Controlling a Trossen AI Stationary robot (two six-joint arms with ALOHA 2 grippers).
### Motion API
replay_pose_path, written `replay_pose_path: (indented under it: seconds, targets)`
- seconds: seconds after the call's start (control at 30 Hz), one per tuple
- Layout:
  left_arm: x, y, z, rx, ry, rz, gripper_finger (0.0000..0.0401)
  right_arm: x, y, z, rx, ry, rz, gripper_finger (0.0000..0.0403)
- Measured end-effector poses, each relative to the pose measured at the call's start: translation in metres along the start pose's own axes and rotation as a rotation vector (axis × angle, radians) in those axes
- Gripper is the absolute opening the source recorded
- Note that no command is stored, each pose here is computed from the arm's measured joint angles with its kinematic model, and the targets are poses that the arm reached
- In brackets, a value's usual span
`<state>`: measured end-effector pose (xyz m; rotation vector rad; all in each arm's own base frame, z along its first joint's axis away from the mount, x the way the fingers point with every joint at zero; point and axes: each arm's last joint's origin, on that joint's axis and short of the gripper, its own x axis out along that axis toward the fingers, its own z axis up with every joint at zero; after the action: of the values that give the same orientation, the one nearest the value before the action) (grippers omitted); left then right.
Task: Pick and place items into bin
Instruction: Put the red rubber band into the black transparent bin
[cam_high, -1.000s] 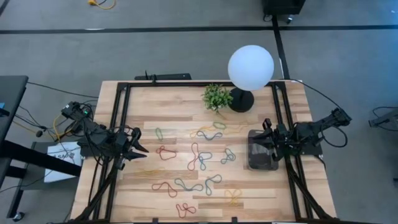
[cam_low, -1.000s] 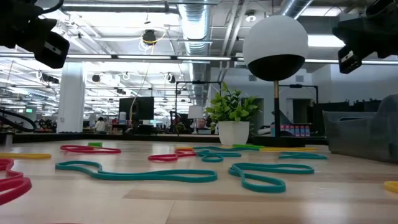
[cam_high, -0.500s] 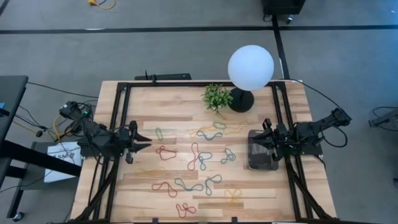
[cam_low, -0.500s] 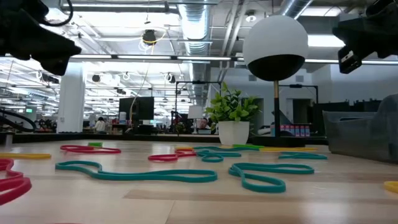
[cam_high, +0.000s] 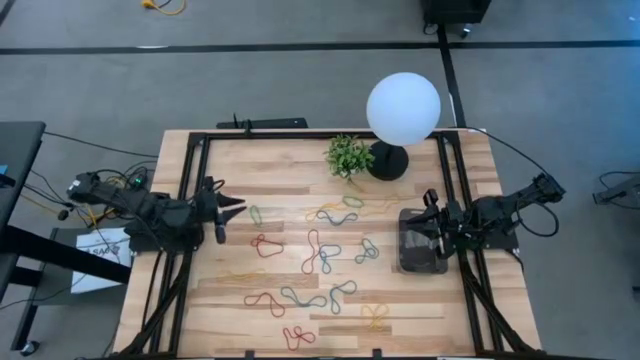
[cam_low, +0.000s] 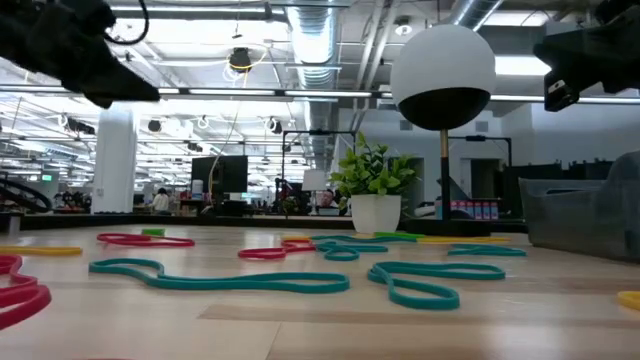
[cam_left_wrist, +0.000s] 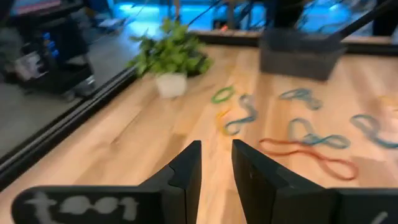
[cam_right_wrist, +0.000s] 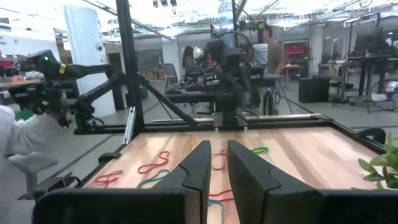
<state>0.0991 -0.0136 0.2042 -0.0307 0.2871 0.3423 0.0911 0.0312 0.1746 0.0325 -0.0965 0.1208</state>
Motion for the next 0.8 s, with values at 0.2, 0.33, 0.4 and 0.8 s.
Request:
replay_pose_path:
  seconds: [0.2,0.33,0.4,0.8]
  targets:
    - [0.006,0.003,-0.009,-0.102,0.123,-0.003,0.0080,0.000,0.000,0.003,0.015,-0.023,0.000,0.0048]
    - [0.008,0.005,-0.013,-0.120,0.158,0.042,0.0080,-0.001,-0.002,0.017,0.010,-0.051,-0.036,0.0048]
    - [0.009,0.005,-0.013,-0.118,0.166,0.042,0.0080,-0.002,-0.004,0.031,0.020,-0.050,-0.067,0.0048]
    - [0.027,-0.007,-0.020,-0.182,0.301,-0.023,0.0080,0.054,-0.007,0.073,0.004,0.273,-0.224,0.0048]
